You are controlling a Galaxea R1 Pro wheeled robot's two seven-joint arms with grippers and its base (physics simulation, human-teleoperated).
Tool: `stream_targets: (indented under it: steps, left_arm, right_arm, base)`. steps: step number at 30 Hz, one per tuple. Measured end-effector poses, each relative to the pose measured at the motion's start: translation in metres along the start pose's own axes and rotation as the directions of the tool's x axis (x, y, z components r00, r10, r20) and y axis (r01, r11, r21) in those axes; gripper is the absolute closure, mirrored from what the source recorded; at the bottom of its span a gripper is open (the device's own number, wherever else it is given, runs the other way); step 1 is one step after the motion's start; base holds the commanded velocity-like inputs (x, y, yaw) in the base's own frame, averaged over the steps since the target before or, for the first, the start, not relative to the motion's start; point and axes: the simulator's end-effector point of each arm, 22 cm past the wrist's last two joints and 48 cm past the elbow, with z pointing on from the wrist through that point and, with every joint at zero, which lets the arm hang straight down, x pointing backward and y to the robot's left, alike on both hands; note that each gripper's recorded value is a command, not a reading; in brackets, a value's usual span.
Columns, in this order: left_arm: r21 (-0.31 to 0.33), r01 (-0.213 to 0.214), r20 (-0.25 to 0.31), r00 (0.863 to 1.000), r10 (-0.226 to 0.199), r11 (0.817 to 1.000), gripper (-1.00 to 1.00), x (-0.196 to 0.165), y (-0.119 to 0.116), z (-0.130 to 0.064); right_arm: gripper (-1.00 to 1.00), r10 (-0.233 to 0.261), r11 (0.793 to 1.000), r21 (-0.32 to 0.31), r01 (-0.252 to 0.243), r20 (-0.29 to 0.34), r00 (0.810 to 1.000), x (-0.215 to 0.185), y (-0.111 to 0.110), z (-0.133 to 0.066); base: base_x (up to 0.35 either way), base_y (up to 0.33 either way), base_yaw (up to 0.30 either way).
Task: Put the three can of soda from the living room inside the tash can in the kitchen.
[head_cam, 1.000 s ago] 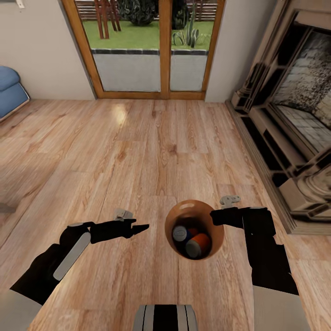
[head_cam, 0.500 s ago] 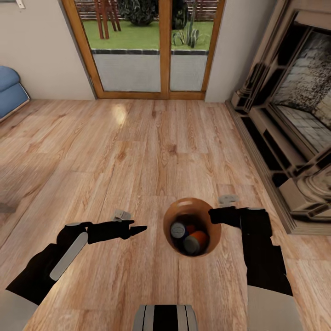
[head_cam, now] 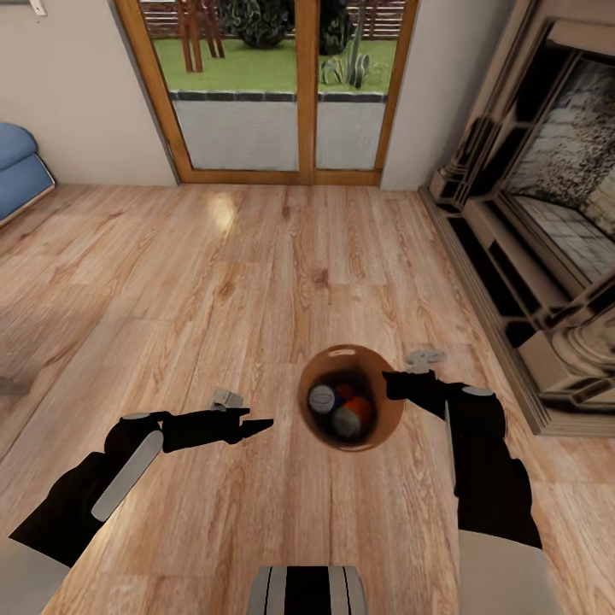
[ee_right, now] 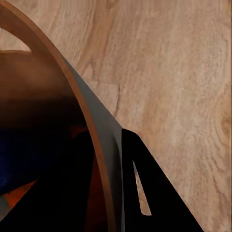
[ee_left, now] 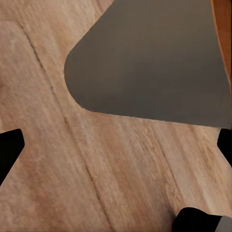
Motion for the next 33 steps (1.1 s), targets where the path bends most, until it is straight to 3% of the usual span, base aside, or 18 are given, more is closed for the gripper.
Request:
stream_targets:
  steps: [2, 5, 9, 11, 14, 20, 25, 29, 33]
  left_arm:
    - [-0.001, 0.000, 0.000, 1.000, 0.000, 1.000, -1.00, 0.000, 0.000, 0.000]
    - [-0.003, -0.001, -0.001, 1.000, 0.001, 1.000, -1.00, 0.000, 0.002, -0.001]
    - [-0.005, -0.003, -0.002, 1.000, 0.003, 1.000, -1.00, 0.000, 0.002, -0.002]
    - [-0.005, -0.002, -0.002, 1.000, 0.002, 1.000, -1.00, 0.000, 0.003, -0.002]
    - [-0.006, -0.002, -0.003, 1.000, 0.002, 1.000, -1.00, 0.001, 0.003, -0.002]
    - [-0.006, -0.003, -0.002, 1.000, 0.003, 1.000, -1.00, 0.000, 0.003, -0.002]
    - [-0.006, -0.003, -0.002, 1.000, 0.003, 1.000, -1.00, 0.000, 0.003, -0.002]
    - [-0.007, -0.003, -0.002, 1.000, 0.003, 1.000, -1.00, 0.000, 0.003, -0.002]
    - [-0.007, -0.003, -0.002, 1.000, 0.003, 1.000, -1.00, 0.000, 0.003, -0.002]
  right_arm:
    - [1.00, 0.006, 1.000, 0.019, -0.006, -0.028, 1.000, 0.020, -0.004, 0.016]
    - [1.00, -0.037, 0.996, 0.083, 0.040, -0.033, 0.999, 0.027, -0.018, 0.022]
    - [1.00, 0.041, 0.999, 0.009, -0.041, -0.003, 0.999, 0.025, -0.001, 0.028]
    - [1.00, 0.031, 0.999, 0.011, -0.031, -0.002, 1.000, 0.031, -0.001, 0.033]
    - [1.00, -0.003, 0.998, 0.064, 0.003, 0.001, 1.000, 0.041, -0.012, 0.042]
    - [1.00, 0.076, 0.997, 0.020, -0.077, 0.042, 0.996, 0.037, -0.002, 0.046]
    - [1.00, 0.072, 0.997, 0.026, -0.073, 0.043, 0.996, 0.038, -0.003, 0.047]
    - [1.00, 0.085, 0.996, 0.005, -0.085, -0.001, 0.996, 0.054, 0.005, 0.066]
    - [1.00, 0.082, 0.997, 0.008, -0.082, -0.002, 0.997, 0.055, 0.004, 0.069]
  base:
    - [0.000, 0.000, 0.000]
    - [0.000, 0.000, 0.000]
    - [0.000, 0.000, 0.000]
    - [0.000, 0.000, 0.000]
    - [0.000, 0.000, 0.000]
    - [0.000, 0.000, 0.000]
    - [0.000, 0.000, 0.000]
    - [0.000, 0.000, 0.000]
    - [0.000, 0.000, 0.000]
